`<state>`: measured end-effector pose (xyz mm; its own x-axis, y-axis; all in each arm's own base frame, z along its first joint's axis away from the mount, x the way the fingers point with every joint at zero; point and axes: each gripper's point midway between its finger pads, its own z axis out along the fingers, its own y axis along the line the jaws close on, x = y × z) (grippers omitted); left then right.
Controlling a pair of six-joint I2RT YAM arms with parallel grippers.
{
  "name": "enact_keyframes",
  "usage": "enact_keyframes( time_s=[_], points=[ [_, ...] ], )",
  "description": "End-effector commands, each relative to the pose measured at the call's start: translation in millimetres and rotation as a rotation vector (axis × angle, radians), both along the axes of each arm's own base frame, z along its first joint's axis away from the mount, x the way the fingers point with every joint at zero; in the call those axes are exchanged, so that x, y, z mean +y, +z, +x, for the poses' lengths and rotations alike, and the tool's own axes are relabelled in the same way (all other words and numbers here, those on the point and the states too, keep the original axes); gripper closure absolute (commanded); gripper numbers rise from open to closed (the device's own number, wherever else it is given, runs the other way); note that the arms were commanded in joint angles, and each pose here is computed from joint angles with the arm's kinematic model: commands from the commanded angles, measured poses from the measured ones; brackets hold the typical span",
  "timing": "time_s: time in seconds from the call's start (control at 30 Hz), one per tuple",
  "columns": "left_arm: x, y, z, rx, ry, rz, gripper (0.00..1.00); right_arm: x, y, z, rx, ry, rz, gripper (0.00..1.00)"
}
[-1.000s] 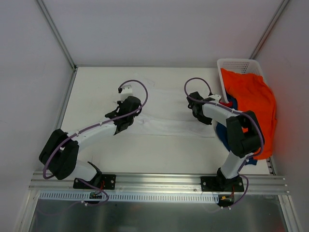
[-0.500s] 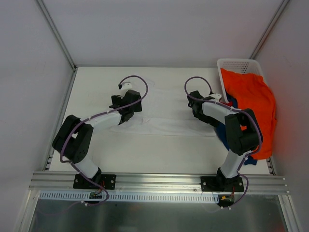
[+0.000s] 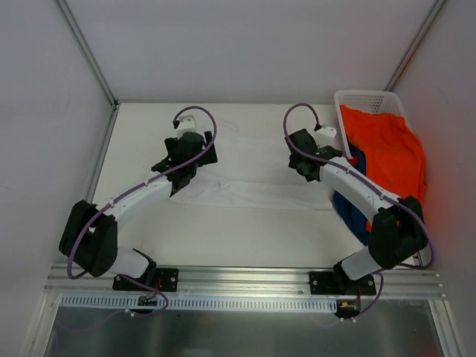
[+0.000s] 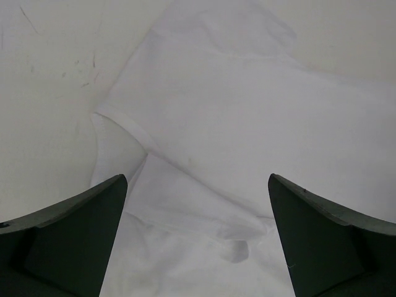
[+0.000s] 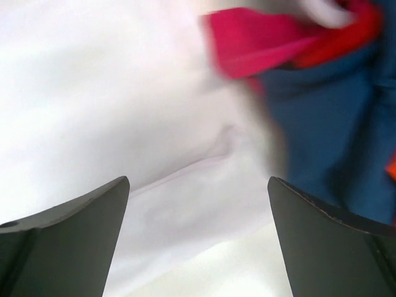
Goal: Fold and stack the t-shirts
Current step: Fold the flattened tshirt in 1/3 of the way
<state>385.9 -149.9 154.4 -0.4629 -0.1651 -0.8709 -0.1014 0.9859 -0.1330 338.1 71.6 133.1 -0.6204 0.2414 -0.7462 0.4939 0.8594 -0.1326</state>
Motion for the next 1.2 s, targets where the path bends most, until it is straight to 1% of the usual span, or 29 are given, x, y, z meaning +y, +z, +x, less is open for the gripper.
enact_keyframes(
  time_s=[0.0, 0.07, 0.1, 0.13, 0.17, 0.2, 0.27, 0.3, 0.33, 0.37, 0.4, 0.43, 0.47, 0.5, 0.6, 0.8, 0.97, 1.07, 1.17],
  points=[
    [10, 8, -27, -0.006, -0.020, -0.041, 0.01, 91, 21, 15, -0.012, 0.391, 0.242, 0.00],
    [17, 7, -41, 0.005, -0.026, -0.041, 0.01, 134, 11, 17, 0.022, 0.525, 0.386, 0.00],
    [23, 13, -51, -0.012, -0.026, -0.051, 0.01, 154, 10, 16, 0.031, 0.578, 0.459, 0.00],
    [27, 12, -60, 0.001, -0.029, -0.044, 0.01, 183, 12, 13, 0.038, 0.647, 0.557, 0.01],
    [30, 14, -66, -0.002, -0.043, -0.040, 0.01, 199, 18, 16, 0.031, 0.684, 0.588, 0.00],
    [35, 21, -75, -0.021, -0.044, -0.049, 0.01, 218, 6, 13, 0.080, 0.735, 0.628, 0.01],
    [43, 22, -89, -0.013, -0.061, -0.022, 0.01, 250, 14, 15, 0.075, 0.821, 0.677, 0.01],
    [50, 29, -97, -0.038, -0.049, -0.029, 0.01, 272, 4, 11, 0.107, 0.885, 0.746, 0.01],
    [54, 30, -102, -0.044, -0.027, -0.039, 0.01, 285, 4, 12, 0.109, 0.907, 0.800, 0.01],
    [51, 36, -111, -0.058, -0.039, -0.095, 0.01, 297, 7, 14, 0.104, 0.930, 0.850, 0.01],
    [46, 33, -117, -0.051, -0.068, -0.125, 0.01, 314, 12, 11, 0.101, 0.977, 0.909, 0.01],
    [40, 35, -121, -0.053, -0.093, -0.166, 0.01, 322, 0, 11, 0.136, 0.958, 0.936, 0.02],
    [38, 39, -126, -0.066, -0.112, -0.195, 0.01, 329, 0, 9, 0.142, 0.966, 0.940, 0.02],
    [37, 34, -130, -0.058, -0.126, -0.202, 0.01, 340, 6, 5, 0.143, 0.979, 0.927, 0.02],
    [48, 30, -141, -0.053, -0.103, -0.186, 0.01, 354, 10, -3, 0.138, 0.988, 0.867, 0.01],
    [51, 31, -156, -0.064, -0.112, -0.234, 0.01, 367, 11, -10, 0.138, 0.970, 0.856, 0.02],
    [54, 27, -160, -0.060, -0.103, -0.241, 0.01, 364, -1, -21, 0.153, 0.944, 0.803, 0.02],
    [54, 26, -161, -0.059, -0.107, -0.246, 0.01, 354, -12, -22, 0.146, 0.922, 0.708, 0.02],
    [52, 25, -163, -0.056, -0.113, -0.254, 0.01, 344, -21, -16, 0.153, 0.922, 0.652, 0.02]
  ],
)
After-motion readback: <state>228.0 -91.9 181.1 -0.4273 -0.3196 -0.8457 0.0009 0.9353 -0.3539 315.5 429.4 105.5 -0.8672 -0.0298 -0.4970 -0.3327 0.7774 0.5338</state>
